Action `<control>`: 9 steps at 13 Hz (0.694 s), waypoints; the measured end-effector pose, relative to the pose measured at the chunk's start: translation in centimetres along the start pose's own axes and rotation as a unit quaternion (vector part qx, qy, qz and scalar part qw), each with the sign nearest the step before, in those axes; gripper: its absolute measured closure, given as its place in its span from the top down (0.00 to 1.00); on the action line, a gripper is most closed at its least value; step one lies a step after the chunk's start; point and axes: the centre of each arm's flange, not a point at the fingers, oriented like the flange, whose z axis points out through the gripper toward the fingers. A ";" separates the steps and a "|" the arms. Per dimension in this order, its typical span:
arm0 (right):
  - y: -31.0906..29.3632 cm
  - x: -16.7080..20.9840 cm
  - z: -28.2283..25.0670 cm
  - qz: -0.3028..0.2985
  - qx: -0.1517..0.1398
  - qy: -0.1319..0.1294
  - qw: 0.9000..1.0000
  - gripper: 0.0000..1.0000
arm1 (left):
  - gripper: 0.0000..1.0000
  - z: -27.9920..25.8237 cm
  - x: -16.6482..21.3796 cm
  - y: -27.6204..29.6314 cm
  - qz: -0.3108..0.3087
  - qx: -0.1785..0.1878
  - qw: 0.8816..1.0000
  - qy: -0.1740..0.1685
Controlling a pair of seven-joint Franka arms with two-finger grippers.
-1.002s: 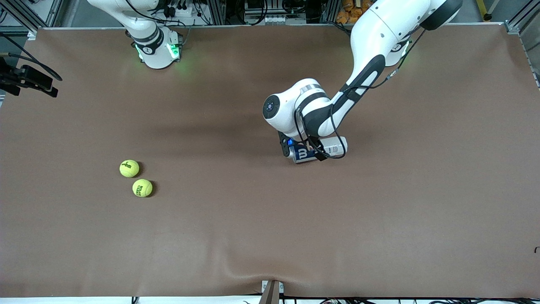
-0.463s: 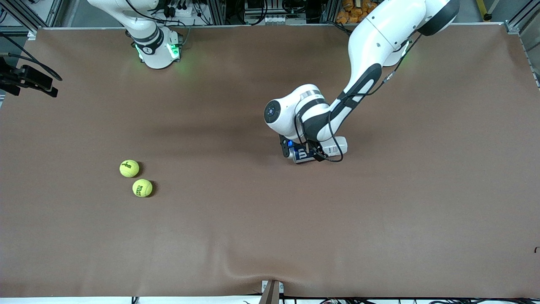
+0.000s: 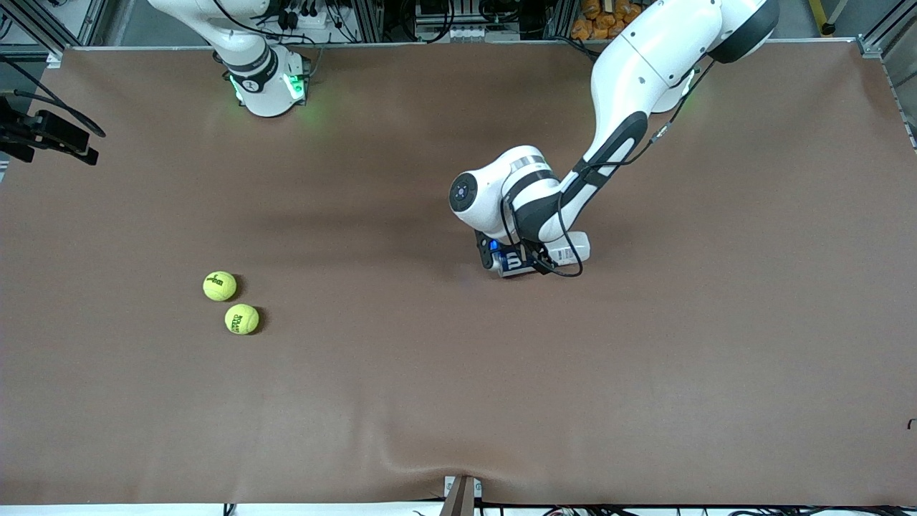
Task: Insert tennis ball vertically with right arm
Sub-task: 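Close the left gripper around the can's body, then lift the can with the left gripper and turn it upright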
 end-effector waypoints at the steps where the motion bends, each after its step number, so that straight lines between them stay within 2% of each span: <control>1: 0.0 0.0 0.0 0.000 0.000 0.000 1.000 1.00 | 1.00 0.4 0.0 -0.1 -0.003 -0.002 1.000 -0.002; 9: 0.0 0.0 0.0 0.000 0.000 0.000 1.000 1.00 | 1.00 1.8 -0.2 -0.9 -0.010 -0.007 1.000 -0.012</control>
